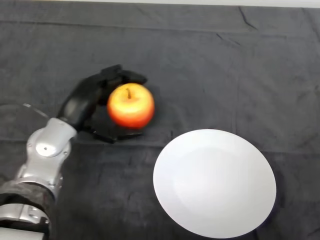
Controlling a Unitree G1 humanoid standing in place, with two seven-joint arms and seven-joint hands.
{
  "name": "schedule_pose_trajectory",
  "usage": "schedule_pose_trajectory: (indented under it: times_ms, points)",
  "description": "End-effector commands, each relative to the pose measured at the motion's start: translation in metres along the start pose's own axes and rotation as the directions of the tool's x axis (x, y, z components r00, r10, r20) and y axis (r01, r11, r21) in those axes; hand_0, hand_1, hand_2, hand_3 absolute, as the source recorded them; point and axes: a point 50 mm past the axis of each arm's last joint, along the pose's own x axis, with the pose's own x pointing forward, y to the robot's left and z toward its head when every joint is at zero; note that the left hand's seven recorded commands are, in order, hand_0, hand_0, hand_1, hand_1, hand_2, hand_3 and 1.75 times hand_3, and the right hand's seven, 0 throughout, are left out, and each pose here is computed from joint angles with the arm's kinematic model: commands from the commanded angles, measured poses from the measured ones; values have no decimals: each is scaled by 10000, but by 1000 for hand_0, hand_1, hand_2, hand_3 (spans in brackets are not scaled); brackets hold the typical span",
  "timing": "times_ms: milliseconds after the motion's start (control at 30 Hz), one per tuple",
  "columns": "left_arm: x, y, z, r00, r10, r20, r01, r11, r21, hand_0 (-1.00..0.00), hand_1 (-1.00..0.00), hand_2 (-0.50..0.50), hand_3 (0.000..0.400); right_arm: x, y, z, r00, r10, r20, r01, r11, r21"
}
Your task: Move the apple to the plate
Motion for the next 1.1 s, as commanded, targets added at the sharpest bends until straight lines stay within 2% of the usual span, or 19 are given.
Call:
schedule_pose_trajectory:
  times_ms: [33,233,533,900,1100]
  points:
    - [141,-9,246,9935,-167,1122,111,9987,502,-1000,-1000,0,400,-28,69,-144,9988,225,-438,-225,9997,6]
    - [190,-209,386,9806,-548,1880,468,9978,466,-1000,-1000,0,400,-29,70,-144,9988,225,-435,-224,9997,9]
    - [213,-545,562,9550,-1338,2648,1271,9910,425,-1000,-1000,0,400,-31,71,-145,9988,225,-430,-224,9997,16]
    - [179,-893,680,9245,-2359,2994,2347,9712,404,-1000,-1000,0,400,-33,71,-145,9988,224,-424,-223,9997,25]
    - [139,-1058,662,9113,-2905,2916,2924,9555,380,-1000,-1000,0,400,-33,71,-145,9989,224,-424,-223,9997,28]
